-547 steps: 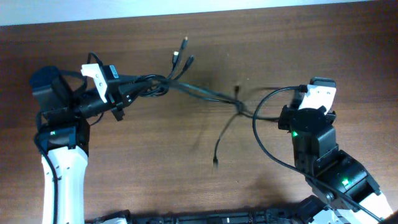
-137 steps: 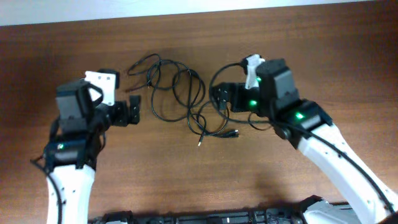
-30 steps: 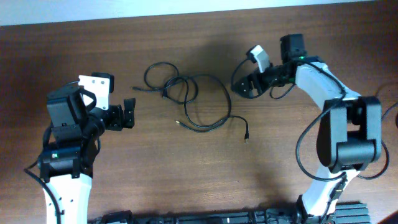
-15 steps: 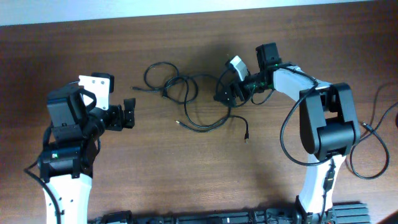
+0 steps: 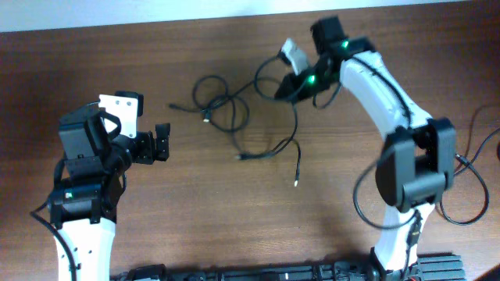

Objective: Untangle cables

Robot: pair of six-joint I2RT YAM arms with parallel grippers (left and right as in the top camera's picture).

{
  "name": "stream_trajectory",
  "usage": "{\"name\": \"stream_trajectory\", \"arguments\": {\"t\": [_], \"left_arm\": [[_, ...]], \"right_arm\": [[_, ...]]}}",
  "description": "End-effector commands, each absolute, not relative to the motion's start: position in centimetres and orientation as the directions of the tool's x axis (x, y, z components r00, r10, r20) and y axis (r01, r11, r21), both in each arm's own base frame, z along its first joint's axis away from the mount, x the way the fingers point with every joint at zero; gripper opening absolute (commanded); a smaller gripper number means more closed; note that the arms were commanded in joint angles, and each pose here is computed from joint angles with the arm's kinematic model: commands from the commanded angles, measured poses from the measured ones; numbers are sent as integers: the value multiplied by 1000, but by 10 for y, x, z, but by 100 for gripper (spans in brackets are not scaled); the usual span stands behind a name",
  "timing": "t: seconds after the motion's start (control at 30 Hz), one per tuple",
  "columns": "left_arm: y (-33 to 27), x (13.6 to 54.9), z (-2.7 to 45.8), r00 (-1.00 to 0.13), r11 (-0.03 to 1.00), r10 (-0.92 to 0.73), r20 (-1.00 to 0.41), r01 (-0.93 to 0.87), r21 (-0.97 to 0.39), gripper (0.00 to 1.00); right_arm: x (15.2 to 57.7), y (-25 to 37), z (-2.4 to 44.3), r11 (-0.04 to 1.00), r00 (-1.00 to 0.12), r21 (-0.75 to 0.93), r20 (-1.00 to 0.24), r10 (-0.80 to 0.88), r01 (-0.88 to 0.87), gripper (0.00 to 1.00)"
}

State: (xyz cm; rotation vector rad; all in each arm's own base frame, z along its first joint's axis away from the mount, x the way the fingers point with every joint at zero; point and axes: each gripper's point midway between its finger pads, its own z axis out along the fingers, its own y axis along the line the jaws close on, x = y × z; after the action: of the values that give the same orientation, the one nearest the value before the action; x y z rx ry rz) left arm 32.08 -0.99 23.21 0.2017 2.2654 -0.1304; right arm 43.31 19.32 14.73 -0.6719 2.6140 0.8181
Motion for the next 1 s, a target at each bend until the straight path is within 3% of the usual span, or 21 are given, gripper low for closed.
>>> {"name": "stream_trajectory", "arguments": {"t": [0.0,0.17,0.3,0.47,0.6,0.97], "left_arm": [[-11,320,234,-628,979,117,-769,203,-18,99],[-11,320,234,-628,979,117,-769,203,-18,99],[-11,320,234,-628,979,117,-769,203,-18,99],[-11,320,234,-628,979,117,-769,203,-18,99],[-11,320,234,-628,979,117,-769,203,-17,99],[-12,321,235,-627,978,112,-771,208,-28,99]], "right_arm": [[445,185,259,796,-697,175,-612,-373,-579,4],[411,209,416,733,-390,18,-855,-341,-680,4],[373,211,490,704,-202,-81,-929,-310,-706,4],[365,212,497,678,-164,-103,-934,-317,-728,4],[342,216,559,638,48,-183,-974,-223,-748,4],[340,214,540,635,-27,-144,-967,-252,-759,4]]}}
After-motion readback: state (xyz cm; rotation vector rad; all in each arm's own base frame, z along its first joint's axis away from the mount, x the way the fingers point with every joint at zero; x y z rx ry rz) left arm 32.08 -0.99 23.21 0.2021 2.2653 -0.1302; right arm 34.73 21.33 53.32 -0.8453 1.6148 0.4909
